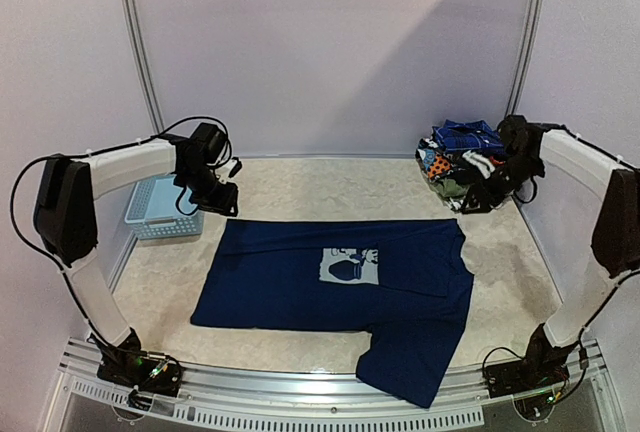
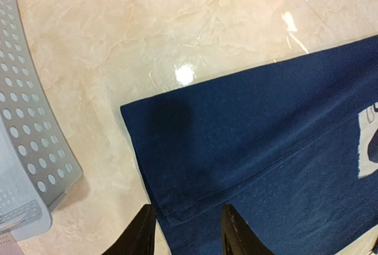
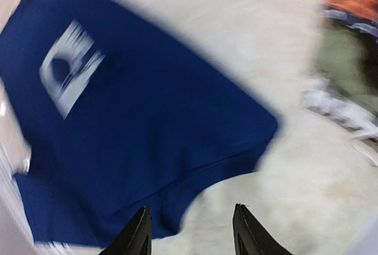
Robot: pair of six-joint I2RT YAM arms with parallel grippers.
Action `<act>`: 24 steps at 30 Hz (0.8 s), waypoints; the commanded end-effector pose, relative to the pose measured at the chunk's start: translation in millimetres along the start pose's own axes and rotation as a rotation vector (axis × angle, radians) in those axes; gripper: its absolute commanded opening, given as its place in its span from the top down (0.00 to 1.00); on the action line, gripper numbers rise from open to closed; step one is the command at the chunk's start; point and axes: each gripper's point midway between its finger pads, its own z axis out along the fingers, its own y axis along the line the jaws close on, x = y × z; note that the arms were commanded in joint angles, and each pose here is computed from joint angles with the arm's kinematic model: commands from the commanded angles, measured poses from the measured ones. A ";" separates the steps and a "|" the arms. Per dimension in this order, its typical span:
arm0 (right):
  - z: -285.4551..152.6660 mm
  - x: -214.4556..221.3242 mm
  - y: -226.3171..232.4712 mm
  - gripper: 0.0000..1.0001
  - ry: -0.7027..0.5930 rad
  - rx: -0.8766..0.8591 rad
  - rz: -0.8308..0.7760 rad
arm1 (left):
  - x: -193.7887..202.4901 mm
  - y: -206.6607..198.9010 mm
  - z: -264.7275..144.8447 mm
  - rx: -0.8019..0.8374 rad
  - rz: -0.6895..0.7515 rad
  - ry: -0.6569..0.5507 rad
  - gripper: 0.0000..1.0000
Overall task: Fold and stack the mixed laundry pile
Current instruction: Adjust the 1/3-folded T-shirt at the center of the board.
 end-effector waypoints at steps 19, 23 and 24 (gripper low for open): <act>82.9 118.4 122.8 0.52 0.375 -0.144 -0.732 | 25.5 6.9 20.4 -0.061 0.022 0.016 0.60; 88.4 126.5 128.2 0.52 0.412 -0.164 -0.760 | 26.9 7.7 21.8 -0.066 0.029 0.023 0.60; 89.3 129.3 129.4 0.52 0.422 -0.168 -0.768 | 27.5 7.9 22.5 -0.067 0.031 0.027 0.60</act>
